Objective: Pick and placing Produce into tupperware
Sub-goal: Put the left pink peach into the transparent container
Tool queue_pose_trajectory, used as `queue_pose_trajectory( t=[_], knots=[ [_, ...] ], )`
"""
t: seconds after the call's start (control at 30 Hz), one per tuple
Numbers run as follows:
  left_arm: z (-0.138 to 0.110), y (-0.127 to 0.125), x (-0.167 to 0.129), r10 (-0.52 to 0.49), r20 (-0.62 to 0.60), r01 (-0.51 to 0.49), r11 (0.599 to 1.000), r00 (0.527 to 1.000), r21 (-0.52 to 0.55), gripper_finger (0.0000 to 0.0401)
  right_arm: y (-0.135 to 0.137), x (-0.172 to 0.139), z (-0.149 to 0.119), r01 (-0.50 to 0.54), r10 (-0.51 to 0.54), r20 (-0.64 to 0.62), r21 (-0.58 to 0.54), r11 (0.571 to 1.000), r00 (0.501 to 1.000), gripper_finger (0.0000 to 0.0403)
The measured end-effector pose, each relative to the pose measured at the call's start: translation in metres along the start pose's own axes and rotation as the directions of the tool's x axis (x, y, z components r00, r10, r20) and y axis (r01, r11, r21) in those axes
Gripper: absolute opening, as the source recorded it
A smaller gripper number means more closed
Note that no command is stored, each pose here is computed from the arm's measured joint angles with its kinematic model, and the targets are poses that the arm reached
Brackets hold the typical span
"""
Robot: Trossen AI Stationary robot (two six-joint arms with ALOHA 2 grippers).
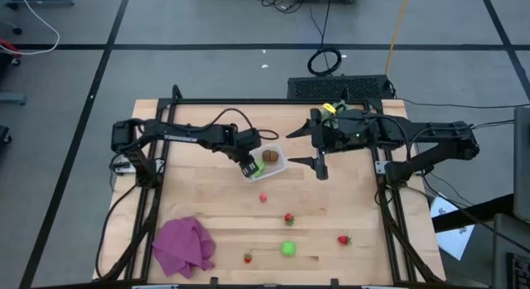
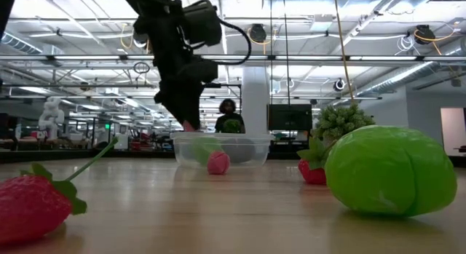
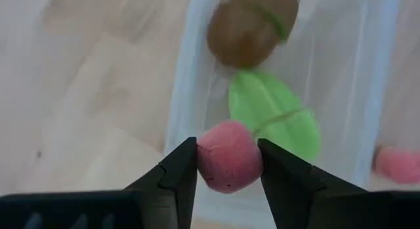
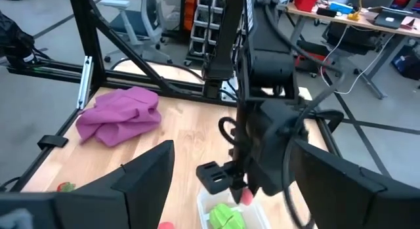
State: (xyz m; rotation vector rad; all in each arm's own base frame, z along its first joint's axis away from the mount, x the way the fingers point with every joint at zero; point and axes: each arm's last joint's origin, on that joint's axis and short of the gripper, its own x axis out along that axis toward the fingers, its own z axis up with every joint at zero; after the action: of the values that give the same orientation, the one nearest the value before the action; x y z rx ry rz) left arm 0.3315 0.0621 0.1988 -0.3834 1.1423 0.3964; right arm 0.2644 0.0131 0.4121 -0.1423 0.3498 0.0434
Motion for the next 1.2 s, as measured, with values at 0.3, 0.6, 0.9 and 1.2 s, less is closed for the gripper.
queue_pose_trajectory(
  t=[0.3,0.6,0.9,1.2],
  knots=[
    [-0.001,0.0,0.013,0.002,-0.03,-0.002,1.0,1.0,-0.006,0.0145,0.0,0.0,-0.001,-0.001,0.001,-0.006,0.002,1.0,1.0,0.0293],
    [-0.003,0.002,0.017,0.036,-0.061,-0.038,0.999,0.998,-0.034,0.0145,0.0,0.0,-0.002,-0.004,0.004,-0.016,0.003,1.0,1.0,0.0293],
    [-0.003,0.003,0.017,0.037,-0.058,-0.039,0.998,0.998,-0.041,0.0145,0.001,0.0,-0.003,-0.007,0.007,-0.031,0.003,1.0,0.999,0.0293],
    [-0.002,0.005,0.017,0.038,-0.058,-0.04,0.998,0.998,-0.042,0.0145,0.001,0.0,-0.003,-0.007,0.007,-0.03,0.003,1.0,1.0,0.0293]
  ],
)
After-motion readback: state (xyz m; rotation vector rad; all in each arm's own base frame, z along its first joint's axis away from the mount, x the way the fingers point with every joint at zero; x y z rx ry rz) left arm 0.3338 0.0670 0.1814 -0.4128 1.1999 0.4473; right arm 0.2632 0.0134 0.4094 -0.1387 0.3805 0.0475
